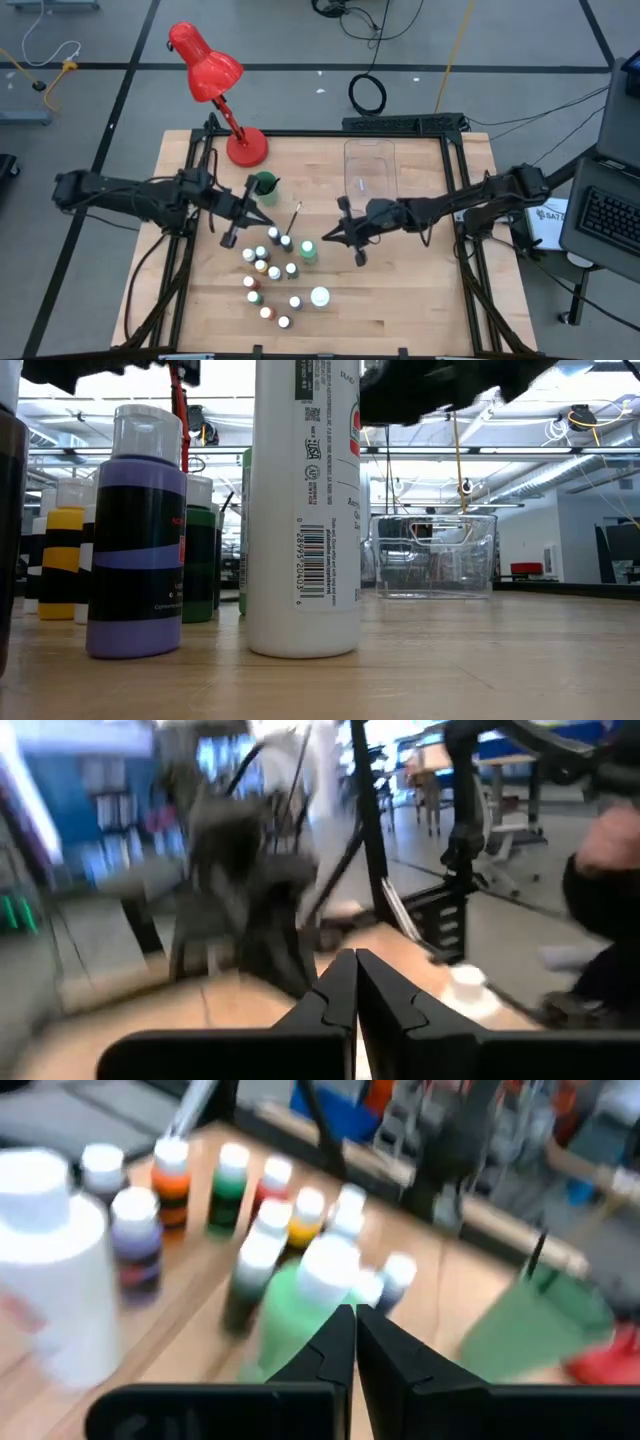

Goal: Pick & Place Paint Supplies
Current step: Put the large green paint bottle into the transparent bin

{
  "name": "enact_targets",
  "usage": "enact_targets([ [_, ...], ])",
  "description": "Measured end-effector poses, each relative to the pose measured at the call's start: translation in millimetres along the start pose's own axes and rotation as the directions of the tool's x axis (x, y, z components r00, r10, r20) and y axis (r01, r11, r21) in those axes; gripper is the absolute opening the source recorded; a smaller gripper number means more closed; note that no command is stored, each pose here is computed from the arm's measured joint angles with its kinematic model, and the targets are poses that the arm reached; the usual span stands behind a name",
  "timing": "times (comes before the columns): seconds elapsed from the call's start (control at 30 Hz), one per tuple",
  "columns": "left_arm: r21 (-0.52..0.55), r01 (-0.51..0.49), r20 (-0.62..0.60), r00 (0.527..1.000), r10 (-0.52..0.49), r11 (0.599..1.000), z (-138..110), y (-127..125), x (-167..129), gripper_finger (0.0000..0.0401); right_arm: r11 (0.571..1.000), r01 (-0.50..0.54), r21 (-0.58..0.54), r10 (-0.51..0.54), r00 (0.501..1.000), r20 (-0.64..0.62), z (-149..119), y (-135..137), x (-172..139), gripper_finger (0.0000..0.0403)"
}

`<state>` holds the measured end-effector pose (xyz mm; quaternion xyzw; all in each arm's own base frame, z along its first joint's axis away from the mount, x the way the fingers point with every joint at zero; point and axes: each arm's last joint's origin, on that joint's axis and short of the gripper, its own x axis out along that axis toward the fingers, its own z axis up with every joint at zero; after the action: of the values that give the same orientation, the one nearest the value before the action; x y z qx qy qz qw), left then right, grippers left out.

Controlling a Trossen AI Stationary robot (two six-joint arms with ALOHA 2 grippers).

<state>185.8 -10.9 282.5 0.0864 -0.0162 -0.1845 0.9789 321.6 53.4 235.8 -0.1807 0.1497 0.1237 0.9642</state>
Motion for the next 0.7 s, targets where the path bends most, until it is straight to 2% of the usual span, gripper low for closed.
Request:
enact_targets([
  [0.1, -0.124, 0.003, -0.120, 0.993, -0.018, 0.992, -9, -5, -8, 0.0006, 0.999, 0.051, 0.018, -0.048, 0.989, -0.142, 2, 18, -14, 0.0009],
  [0.2, -0.117, -0.021, -0.235, 0.972, -0.008, 0.993, -18, -9, -14, 0.0002, 0.992, 0.126, 0.026, -0.115, 0.958, -0.261, -8, 43, -27, 0.0007],
  [0.3, -0.066, -0.128, -0.254, 0.961, 0.108, 0.990, -18, -9, -22, 0.0004, 0.988, 0.150, 0.022, -0.137, 0.946, -0.295, -25, 67, -35, 0.0004],
  [0.4, -0.002, -0.199, -0.202, 0.960, 0.194, 0.980, -13, -8, -33, 0.0002, 0.989, 0.144, 0.027, -0.134, 0.964, -0.229, -38, 84, -40, 0.0002],
  [0.5, 0.013, -0.249, -0.157, 0.956, 0.248, 0.968, -12, -5, -41, 0.0002, 0.990, 0.136, 0.025, -0.133, 0.986, -0.100, -41, 92, -43, 0.0003],
  [0.63, 0.015, -0.277, -0.137, 0.951, 0.277, 0.961, -33, -4, -43, 0.0001, 0.984, 0.176, -0.015, -0.175, 0.982, 0.071, -28, 91, -48, 0.0005],
  [0.7, 0.018, -0.287, -0.148, 0.947, 0.287, 0.958, -50, -6, -44, 0.0002, 0.970, 0.238, 0.049, -0.243, 0.957, 0.157, -17, 82, -49, 0.0004],
])
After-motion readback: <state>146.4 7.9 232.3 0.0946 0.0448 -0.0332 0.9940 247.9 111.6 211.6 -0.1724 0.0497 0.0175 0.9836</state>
